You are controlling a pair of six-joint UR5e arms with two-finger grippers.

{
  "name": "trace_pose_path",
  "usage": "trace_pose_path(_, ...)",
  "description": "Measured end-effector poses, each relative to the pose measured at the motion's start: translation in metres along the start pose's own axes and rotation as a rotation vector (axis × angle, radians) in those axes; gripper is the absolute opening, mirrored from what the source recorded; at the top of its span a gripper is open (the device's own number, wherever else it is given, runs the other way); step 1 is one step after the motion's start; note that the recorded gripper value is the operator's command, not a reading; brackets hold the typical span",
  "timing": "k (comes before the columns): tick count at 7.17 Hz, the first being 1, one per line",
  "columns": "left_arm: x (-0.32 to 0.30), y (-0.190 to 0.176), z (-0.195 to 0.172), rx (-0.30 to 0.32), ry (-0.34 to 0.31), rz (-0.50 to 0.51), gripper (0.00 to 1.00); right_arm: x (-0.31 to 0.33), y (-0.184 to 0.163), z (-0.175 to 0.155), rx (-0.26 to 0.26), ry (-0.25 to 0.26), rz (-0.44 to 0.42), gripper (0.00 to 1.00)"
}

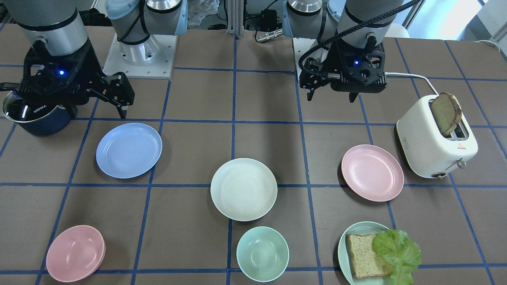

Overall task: Stack three plates with pink and blue
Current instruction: 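Move the left gripper down toward the pink plate near the toaster, then grasp the rim of the pink plate with the left gripper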

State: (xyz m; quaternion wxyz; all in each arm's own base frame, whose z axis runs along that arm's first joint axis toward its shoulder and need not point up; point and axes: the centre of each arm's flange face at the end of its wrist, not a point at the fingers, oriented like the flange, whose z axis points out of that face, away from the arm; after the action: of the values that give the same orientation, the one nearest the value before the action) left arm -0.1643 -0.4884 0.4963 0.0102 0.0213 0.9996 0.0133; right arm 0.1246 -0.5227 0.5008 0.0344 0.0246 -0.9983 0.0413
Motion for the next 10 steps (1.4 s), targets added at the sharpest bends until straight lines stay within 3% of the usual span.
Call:
trace_pose_path(3, -0.015, -0.021, 0.051, -0.060, -0.003, 0.005, 1.00, 0.000, 0.000, 0.001, -0.001, 0.004, -0.001, 1.00)
trace_pose_path(6, -0.061, -0.037, 0.187, -0.088, -0.052, -0.049, 1.00, -0.002, 0.000, -0.001, 0.004, -0.006, 0.003, 1.00)
trace_pose_path(7, -0.078, -0.035, 0.228, -0.084, -0.067, -0.061, 0.90, -0.004, 0.000, -0.001, 0.005, -0.021, 0.006, 1.00)
trace_pose_path(8, -0.089, -0.034, 0.257, -0.084, -0.073, -0.056, 0.72, -0.005, 0.000, -0.001, 0.003, -0.031, 0.008, 1.00)
trace_pose_path(9, -0.093, -0.034, 0.279, -0.080, -0.077, -0.045, 0.53, -0.005, 0.001, 0.000, -0.001, -0.039, 0.013, 1.00)
trace_pose_path(10, -0.094, -0.033, 0.296, -0.071, -0.081, -0.039, 0.26, -0.006, 0.001, 0.001, -0.006, -0.047, 0.018, 1.00)
